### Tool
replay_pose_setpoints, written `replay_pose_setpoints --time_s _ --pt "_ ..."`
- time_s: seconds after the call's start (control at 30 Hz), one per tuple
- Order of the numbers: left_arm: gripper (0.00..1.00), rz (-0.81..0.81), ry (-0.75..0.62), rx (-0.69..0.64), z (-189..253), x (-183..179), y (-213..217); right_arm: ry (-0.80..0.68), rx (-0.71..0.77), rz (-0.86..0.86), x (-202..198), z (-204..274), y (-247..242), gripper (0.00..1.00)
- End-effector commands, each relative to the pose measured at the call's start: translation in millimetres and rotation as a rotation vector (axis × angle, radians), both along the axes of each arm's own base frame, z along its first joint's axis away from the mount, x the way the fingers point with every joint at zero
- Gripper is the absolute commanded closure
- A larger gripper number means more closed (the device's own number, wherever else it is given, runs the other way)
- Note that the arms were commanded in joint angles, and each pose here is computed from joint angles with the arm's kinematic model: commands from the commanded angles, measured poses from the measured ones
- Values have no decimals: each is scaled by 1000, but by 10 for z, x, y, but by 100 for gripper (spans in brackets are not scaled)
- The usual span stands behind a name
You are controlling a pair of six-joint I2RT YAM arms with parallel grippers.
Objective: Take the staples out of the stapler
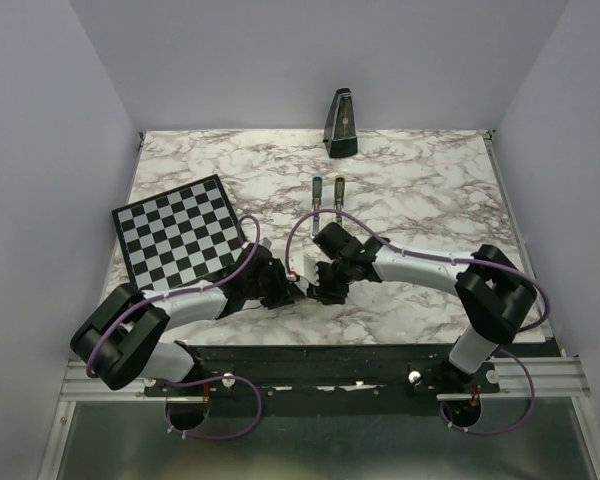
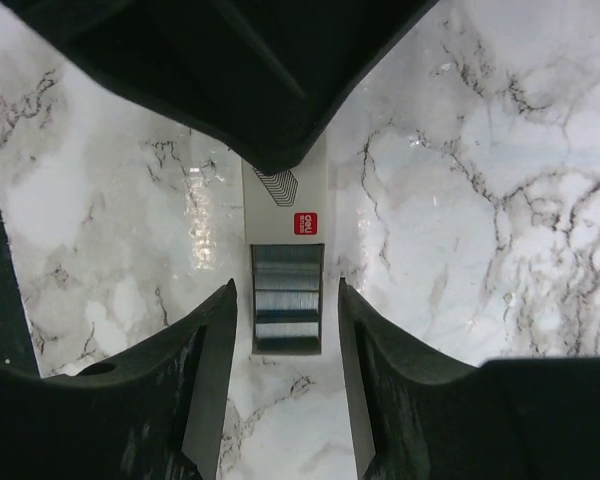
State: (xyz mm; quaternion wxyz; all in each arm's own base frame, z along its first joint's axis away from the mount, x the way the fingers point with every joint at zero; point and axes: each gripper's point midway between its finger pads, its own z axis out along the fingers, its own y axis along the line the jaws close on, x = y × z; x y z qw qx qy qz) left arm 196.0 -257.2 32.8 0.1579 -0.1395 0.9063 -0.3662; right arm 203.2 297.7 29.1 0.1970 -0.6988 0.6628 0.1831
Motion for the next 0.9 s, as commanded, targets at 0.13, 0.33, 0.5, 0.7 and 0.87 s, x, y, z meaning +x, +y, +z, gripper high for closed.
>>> replay_pose_setpoints --time_s 0.13,0.33,0.5,0.7,0.87 --pt "51 2 -58 46 112 67 56 -63 120 -68 44 414 48 45" --pt "51 9 -93 91 165 118 127 74 292 -358 -8 780 129 47" --pt "51 -6 -107 114 169 131 139 231 415 -746 -16 927 88 46" --pt "54 -30 -97 122 103 126 117 460 234 -1140 -70 453 -257 61" --pt "57 -49 -99 101 108 143 45 453 223 -1234 3 283 -398 64"
